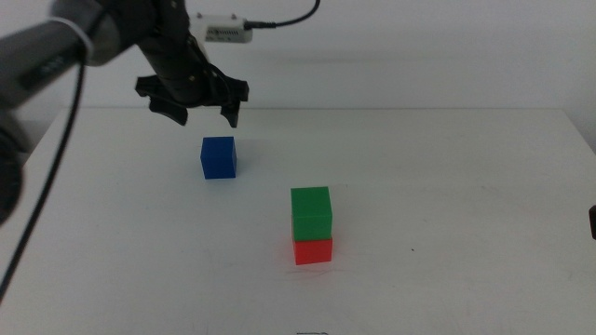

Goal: Stack red cubes first, then green, then blue cubes in a specific spot.

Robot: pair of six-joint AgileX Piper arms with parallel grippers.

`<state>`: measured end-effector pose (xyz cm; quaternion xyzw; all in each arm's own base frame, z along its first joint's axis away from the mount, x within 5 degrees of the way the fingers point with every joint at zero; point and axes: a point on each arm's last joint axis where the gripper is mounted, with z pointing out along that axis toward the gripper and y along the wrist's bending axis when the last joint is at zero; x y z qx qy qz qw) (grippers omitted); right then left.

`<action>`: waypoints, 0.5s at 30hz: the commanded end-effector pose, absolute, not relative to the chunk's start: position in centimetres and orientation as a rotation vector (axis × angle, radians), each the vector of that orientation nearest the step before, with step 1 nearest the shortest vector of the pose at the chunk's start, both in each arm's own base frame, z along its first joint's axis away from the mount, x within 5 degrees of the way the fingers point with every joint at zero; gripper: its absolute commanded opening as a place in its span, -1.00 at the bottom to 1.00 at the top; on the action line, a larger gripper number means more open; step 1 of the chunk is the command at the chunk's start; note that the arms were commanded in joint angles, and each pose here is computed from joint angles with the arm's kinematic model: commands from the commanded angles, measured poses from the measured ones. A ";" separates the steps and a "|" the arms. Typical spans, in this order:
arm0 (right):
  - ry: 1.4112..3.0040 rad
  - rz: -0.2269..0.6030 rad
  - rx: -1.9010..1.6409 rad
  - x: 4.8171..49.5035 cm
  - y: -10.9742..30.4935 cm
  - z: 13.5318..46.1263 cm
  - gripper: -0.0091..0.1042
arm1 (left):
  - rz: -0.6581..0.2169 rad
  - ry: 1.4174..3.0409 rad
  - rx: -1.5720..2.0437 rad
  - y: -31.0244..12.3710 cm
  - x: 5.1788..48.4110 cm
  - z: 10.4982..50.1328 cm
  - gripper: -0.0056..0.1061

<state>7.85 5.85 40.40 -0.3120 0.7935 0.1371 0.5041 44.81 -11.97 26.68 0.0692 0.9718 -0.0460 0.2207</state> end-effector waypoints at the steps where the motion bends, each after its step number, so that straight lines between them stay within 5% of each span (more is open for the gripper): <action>1: 1.828 0.325 -0.716 8.1 5.8 41.7 0.56 | -0.153 2.590 0.148 -12.3 45.3 29.3 0.68; 15: 1.828 0.325 -0.716 8.1 5.8 41.7 0.56 | -0.169 2.629 0.066 -13.2 48.3 23.8 0.67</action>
